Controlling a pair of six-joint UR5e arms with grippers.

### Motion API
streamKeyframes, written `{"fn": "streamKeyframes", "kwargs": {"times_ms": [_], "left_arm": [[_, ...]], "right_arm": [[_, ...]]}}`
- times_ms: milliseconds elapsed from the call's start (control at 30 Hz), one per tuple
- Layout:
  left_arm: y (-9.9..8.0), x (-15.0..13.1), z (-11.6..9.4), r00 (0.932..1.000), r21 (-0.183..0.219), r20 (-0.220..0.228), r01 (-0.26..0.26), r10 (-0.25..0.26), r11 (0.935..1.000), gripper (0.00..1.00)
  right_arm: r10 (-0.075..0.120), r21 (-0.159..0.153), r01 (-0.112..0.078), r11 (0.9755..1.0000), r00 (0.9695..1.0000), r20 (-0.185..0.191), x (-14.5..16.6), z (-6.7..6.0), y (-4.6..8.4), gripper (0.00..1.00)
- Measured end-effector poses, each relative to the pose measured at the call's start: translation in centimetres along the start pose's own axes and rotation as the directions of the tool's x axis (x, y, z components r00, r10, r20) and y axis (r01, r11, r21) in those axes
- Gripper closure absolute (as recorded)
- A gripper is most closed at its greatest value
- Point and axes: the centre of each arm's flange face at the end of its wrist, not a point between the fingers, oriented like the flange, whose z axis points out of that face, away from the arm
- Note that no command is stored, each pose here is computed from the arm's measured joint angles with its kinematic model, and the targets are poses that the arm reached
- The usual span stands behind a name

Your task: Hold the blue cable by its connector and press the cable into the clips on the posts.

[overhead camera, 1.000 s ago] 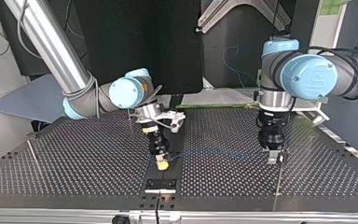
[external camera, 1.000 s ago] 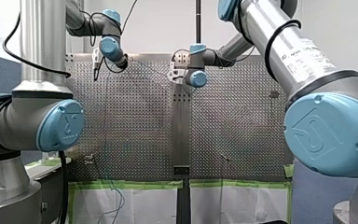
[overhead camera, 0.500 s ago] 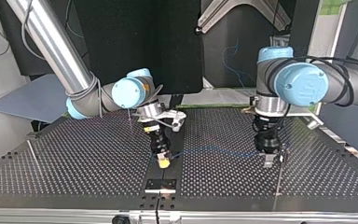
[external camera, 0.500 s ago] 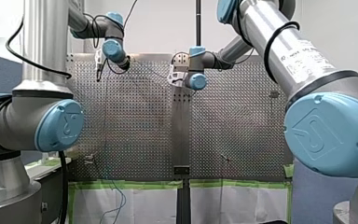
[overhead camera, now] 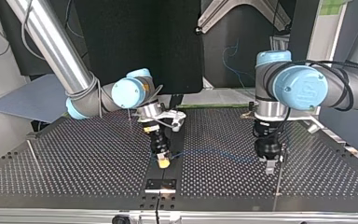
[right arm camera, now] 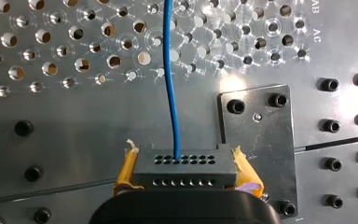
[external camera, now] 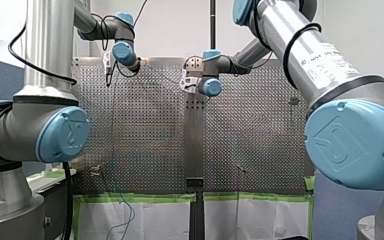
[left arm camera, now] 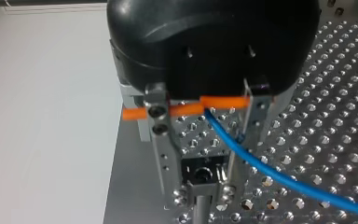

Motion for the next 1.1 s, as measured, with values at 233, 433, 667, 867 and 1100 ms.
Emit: {"fn": "streamKeyframes", "kwargs": {"times_ms": [233,433,667,867,1100], "left_arm": [[-0.3,-0.1,0.0,1.0,0.002,0.009,0.0,0.0,1.0,0.33],[-0.4,-0.2,-0.1,0.9999,-0.017,0.016,0.002,-0.001,0.9998,1.0],[-0.4,0.2,-0.6,1.0,-0.062,0.001,-0.009,0.009,0.998,1.0],[-0.8,0.4,-1.0,0.9999,-0.071,-0.011,-0.013,0.012,0.9974,1.0],[-1.3,1.0,-1.4,0.9998,-0.061,-0.019,-0.005,0.004,0.9981,1.0]], "right_arm": [[0.0,0.0,0.0,1.0,1.0,0.001,0.0,0.0,0.0,1.0],[0.0,0.0,0.0,1.0,1.0,0.003,0.0,0.0,0.0,1.0],[0.0,0.001,0.0,1.0,1.0,0.005,0.0,-0.1,-0.1,1.0],[0.0,0.001,0.0,1.0,0.9999,0.012,-0.1,-0.1,-0.1,1.0],[0.0,-0.001,0.0,1.0,0.9992,0.039,-0.4,-0.4,-0.1,1.0]]}}
